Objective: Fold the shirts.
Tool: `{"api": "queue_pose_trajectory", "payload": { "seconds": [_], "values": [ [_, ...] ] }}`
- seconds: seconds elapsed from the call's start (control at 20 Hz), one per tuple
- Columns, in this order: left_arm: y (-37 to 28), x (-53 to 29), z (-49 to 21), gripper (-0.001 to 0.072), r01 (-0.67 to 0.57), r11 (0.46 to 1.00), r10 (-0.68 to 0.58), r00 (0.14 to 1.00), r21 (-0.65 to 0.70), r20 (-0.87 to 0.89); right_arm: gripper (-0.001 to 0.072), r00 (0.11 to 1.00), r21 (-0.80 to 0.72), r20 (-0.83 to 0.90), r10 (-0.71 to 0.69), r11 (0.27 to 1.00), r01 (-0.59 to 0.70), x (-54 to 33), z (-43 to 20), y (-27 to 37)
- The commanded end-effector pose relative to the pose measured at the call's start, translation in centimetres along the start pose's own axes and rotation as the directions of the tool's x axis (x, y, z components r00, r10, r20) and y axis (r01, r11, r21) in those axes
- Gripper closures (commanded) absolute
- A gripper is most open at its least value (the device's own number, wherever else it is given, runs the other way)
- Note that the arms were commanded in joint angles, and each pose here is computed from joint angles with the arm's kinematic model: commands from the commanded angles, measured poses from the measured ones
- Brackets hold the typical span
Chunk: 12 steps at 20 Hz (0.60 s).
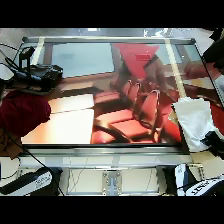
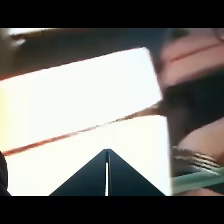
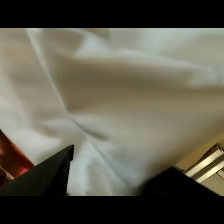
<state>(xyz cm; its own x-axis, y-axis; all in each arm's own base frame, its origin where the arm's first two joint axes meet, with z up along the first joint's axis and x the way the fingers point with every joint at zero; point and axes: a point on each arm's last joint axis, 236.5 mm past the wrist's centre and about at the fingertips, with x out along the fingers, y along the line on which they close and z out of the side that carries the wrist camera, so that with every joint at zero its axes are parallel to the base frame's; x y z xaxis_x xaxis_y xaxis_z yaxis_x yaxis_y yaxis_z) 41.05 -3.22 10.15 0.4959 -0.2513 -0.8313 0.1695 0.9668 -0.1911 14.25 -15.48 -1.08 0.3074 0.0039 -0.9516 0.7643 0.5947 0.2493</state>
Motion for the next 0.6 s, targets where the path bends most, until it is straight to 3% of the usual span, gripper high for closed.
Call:
{"api": "queue_pose_trajectory", "payload": {
  "seconds": [0.0, 0.15, 0.25, 0.4, 0.45, 0.55],
  "values": [
    [0.0, 0.0, 0.0, 0.0690, 0.000, 1.000, 0.000, 1.000, -0.001, -0.001, 0.0237, 0.991, 0.088, 0.135, 0.003, 0.996, -0.015, -3.0, 3.2, 0.6],
    [0.0, 0.0, 0.0, 0.0690, -0.001, 1.000, 0.001, 1.000, -0.001, -0.001, 0.0238, 0.912, 0.018, 0.398, 0.101, 0.993, -0.118, -12.1, 9.7, 5.1],
    [0.0, 0.0, 0.0, 0.0690, 0.000, 1.000, 0.000, 1.000, -0.001, -0.001, 0.0240, 0.805, -0.093, 0.532, 0.264, 0.963, -0.255, -18.5, 12.3, 10.2],
    [0.0, 0.0, 0.0, 0.0690, 0.001, 1.000, -0.001, 1.000, -0.002, -0.001, 0.0241, 0.662, -0.308, 0.480, 0.575, 0.817, -0.487, -23.3, 10.7, 18.7],
    [0.0, 0.0, 0.0, 0.0690, 0.001, 1.000, -0.001, 1.000, -0.002, -0.002, 0.0288, 0.656, -0.350, 0.420, 0.627, 0.779, -0.520, -23.3, 9.4, 20.5],
    [-0.1, 0.0, 0.0, 0.0690, 0.005, 1.000, -0.005, 1.000, -0.003, 0.000, 0.0530, 0.693, -0.436, 0.260, 0.673, 0.722, -0.537, -21.4, 5.8, 23.7]
  ]
}}
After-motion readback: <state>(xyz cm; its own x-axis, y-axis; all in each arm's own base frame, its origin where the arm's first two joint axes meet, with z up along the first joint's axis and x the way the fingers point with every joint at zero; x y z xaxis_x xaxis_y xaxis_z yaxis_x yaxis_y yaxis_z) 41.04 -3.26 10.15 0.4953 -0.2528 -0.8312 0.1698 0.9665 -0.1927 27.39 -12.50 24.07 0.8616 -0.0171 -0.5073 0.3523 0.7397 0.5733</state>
